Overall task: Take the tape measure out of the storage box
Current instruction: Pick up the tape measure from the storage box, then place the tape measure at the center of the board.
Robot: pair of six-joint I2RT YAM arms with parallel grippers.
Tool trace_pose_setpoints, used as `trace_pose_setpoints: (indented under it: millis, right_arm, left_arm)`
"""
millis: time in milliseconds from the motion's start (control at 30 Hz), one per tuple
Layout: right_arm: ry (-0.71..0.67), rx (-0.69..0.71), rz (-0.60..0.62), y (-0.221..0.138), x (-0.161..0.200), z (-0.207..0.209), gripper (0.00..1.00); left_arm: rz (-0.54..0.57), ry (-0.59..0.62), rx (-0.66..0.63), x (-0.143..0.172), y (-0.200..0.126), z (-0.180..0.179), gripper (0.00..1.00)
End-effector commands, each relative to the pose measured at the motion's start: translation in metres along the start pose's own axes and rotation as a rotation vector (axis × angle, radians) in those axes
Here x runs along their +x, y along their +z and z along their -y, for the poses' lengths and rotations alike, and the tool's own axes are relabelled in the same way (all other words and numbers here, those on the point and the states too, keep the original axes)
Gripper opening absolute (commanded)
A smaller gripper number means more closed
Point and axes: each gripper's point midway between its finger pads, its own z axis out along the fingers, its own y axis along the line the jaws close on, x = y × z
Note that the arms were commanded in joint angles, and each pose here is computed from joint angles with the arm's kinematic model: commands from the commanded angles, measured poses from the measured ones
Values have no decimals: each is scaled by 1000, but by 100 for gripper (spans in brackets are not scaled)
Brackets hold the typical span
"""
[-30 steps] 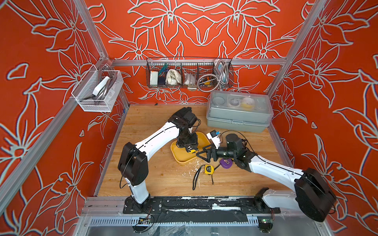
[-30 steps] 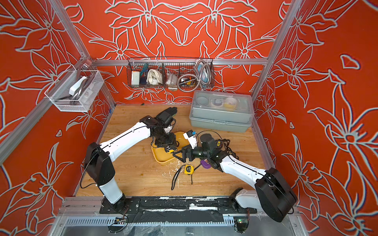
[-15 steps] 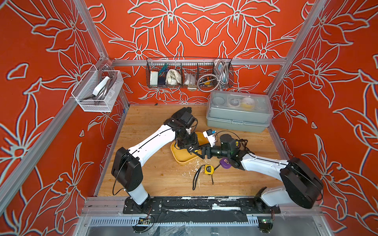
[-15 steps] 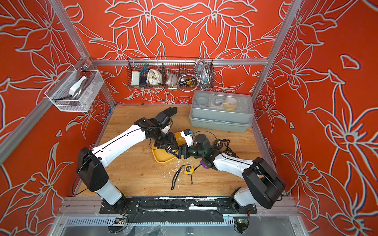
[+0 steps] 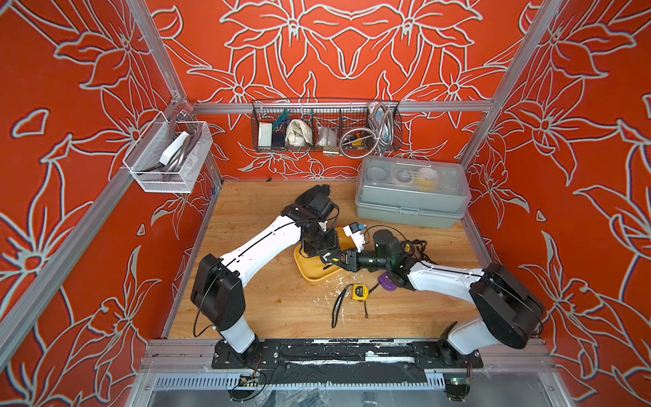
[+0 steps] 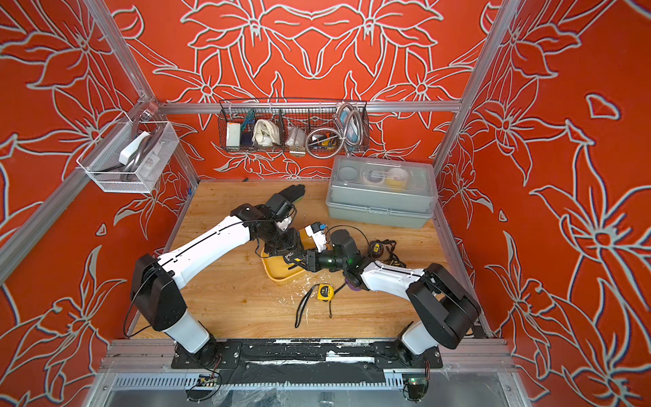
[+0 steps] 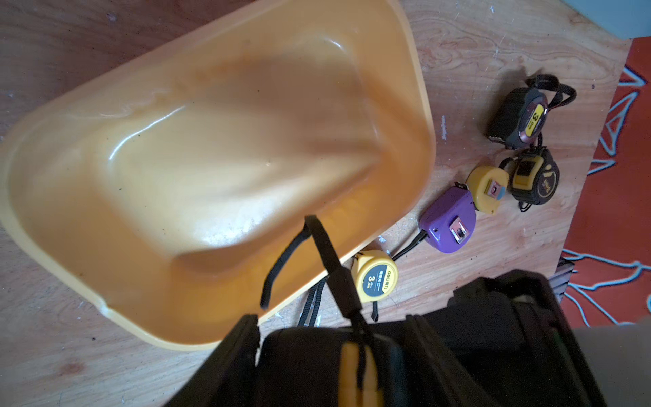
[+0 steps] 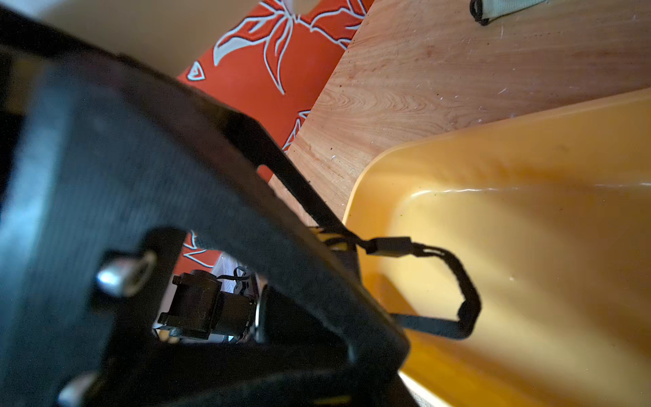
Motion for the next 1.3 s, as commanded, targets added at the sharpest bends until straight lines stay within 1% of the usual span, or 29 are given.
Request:
trace_pose_setpoints:
  millis: [0, 100, 133, 233, 333, 433, 500, 533, 600, 733, 867, 933, 1033, 1133, 1267]
  right_arm:
    - [-89, -63, 64, 3, -22, -26, 16]
    - [-85, -63, 54, 3, -22, -27, 16]
    - [-78, -54, 43, 2, -20, -26, 16]
    - [-76, -43, 22, -6, -15, -25, 16]
    - [-40, 2, 36, -29, -16, -12, 15]
    - [26, 77, 69, -66, -24, 13, 12]
    - [79, 110, 119, -92, -33, 30, 10]
    - [102, 136, 146, -106, -39, 41, 10]
    - [135, 174, 155, -123, -44, 55, 10]
    - [235, 209, 167, -143, -50, 84, 10]
    - [341, 237, 141, -143, -45, 122, 10]
    - [372, 233, 115, -136, -41, 137, 10]
    - [422, 243, 71, -127, -32, 154, 11]
    - [442, 295, 21, -125, -19, 169, 11]
    - [467, 352, -5, -124, -7, 185, 13]
  left_arm:
    - [-10, 18, 49, 8, -7, 12, 42]
    - [20, 35, 40, 3, -13, 12, 72]
    - [46, 47, 40, -1, -18, 13, 79]
    - [152, 84, 39, -16, -46, 15, 92]
    - [277, 122, 3, -32, -76, 10, 99]
    - [357, 141, -68, -40, -93, -6, 99]
    - [370, 159, -106, -41, -95, -16, 99]
    - [368, 170, -128, -39, -93, -21, 99]
    - [349, 187, -163, -36, -86, -30, 99]
    - [285, 200, -247, -26, -64, -53, 99]
    - [219, 198, -323, -14, -45, -75, 99]
    - [193, 197, -348, -8, -38, -84, 99]
    - [178, 192, -367, -1, -35, -92, 99]
    - [174, 190, -373, 4, -33, -97, 99]
    - [163, 181, -370, 10, -27, -102, 99]
